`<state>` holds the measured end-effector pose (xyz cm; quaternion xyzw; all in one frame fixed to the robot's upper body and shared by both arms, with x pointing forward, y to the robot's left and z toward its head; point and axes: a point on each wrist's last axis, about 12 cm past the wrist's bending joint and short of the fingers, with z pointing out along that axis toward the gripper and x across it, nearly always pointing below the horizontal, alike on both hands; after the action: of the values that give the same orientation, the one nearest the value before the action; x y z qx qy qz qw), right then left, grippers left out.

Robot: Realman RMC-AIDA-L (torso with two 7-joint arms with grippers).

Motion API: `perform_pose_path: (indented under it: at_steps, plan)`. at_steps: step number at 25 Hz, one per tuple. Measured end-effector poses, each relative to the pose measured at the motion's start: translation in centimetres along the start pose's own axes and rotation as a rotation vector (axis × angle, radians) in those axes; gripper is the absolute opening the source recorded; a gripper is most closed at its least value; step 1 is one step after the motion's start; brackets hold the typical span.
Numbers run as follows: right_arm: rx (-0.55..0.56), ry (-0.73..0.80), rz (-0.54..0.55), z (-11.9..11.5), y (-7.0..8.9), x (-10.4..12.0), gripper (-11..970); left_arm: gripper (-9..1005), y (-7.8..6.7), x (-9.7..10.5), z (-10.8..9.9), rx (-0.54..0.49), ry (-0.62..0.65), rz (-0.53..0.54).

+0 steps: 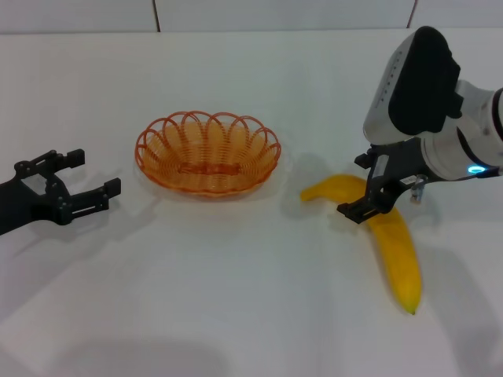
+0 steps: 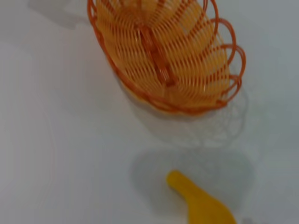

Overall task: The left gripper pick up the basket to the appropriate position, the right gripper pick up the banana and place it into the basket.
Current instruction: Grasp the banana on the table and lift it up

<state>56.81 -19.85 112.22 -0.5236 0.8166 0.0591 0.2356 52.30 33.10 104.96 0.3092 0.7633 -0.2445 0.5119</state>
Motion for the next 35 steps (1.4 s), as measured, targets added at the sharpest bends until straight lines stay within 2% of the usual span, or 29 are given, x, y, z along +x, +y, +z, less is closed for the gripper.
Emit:
perform_pose_path:
  at_steps: [11,20,35]
  plan:
    - [0.009,0.071,0.008,0.5,-0.2,0.3,878,875,-0.1,0.1,0.2,0.008,0.000,-0.001]
    - [-0.009,0.090,-0.010,0.8,0.3,0.1,876,876,-0.1,-0.3,0.7,0.019,-0.006,0.010]
    - [-0.019,0.106,-0.009,1.2,0.1,-0.2,872,875,0.0,-0.5,0.8,0.021,-0.008,0.015]
